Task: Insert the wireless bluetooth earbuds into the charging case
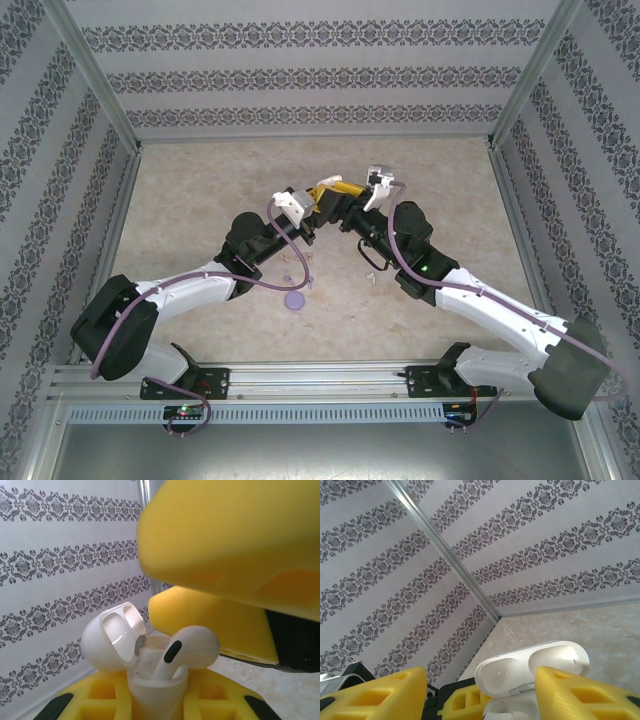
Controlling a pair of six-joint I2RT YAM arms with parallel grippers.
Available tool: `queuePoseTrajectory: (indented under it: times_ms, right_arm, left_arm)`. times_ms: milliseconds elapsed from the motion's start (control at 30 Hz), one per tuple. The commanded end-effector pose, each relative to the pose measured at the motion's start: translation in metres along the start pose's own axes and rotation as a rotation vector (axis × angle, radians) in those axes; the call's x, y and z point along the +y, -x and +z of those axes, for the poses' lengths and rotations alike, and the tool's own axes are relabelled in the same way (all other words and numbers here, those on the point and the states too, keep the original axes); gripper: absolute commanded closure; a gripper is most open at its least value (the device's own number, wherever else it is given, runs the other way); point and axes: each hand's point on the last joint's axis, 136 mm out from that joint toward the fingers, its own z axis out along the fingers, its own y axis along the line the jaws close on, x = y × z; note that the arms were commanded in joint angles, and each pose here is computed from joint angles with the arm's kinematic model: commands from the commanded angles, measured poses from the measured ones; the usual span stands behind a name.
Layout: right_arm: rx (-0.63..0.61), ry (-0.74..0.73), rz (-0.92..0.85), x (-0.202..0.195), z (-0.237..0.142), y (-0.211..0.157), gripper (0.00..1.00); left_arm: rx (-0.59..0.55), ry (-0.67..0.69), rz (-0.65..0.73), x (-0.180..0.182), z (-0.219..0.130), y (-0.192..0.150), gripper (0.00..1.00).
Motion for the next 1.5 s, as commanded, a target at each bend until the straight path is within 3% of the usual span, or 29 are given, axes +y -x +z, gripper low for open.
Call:
queuePoseTrajectory:
  times_ms: [0,500,833,1067,1233,1333,1400,1467]
  right_arm:
    - [0.054,-0.086,0.010,-0.018,0.005,-0.014,0.36]
    - [-0.001,-0.062,0.034,0.001,-0.004,0.032,0.16]
    - [0.019,-0.060,0.072,0.007,-0.036,0.037,0.13]
    - [0.032,-0.134,0.081,-0.007,-0.041,0.035,0.14]
    - [0.081,-0.191,0.097,-0.014,-0.052,0.028,0.19]
    - [0.109,-0.213,0.104,-0.016,-0.061,0.026,0.28]
    - [0.129,-0.230,0.108,-0.019,-0.066,0.022,0.40]
    - [0.143,-0.238,0.114,-0.020,-0.071,0.018,0.61]
  left_arm:
    - [-0.217,-0.029,0.002,-0.009,-0.004,0.068,1.00]
    - [-0.189,-0.026,-0.026,-0.011,-0.009,0.051,1.00]
    - [-0.153,-0.037,-0.051,-0.014,-0.011,0.036,1.00]
    - [-0.143,-0.034,-0.117,-0.013,-0.010,0.022,1.00]
    - [-0.142,-0.022,-0.129,-0.011,-0.008,0.017,1.00]
    - [-0.140,-0.018,-0.125,-0.010,-0.008,0.017,1.00]
    - [-0.140,-0.015,-0.122,-0.010,-0.008,0.017,1.00]
    - [-0.140,-0.014,-0.121,-0.010,-0.008,0.016,1.00]
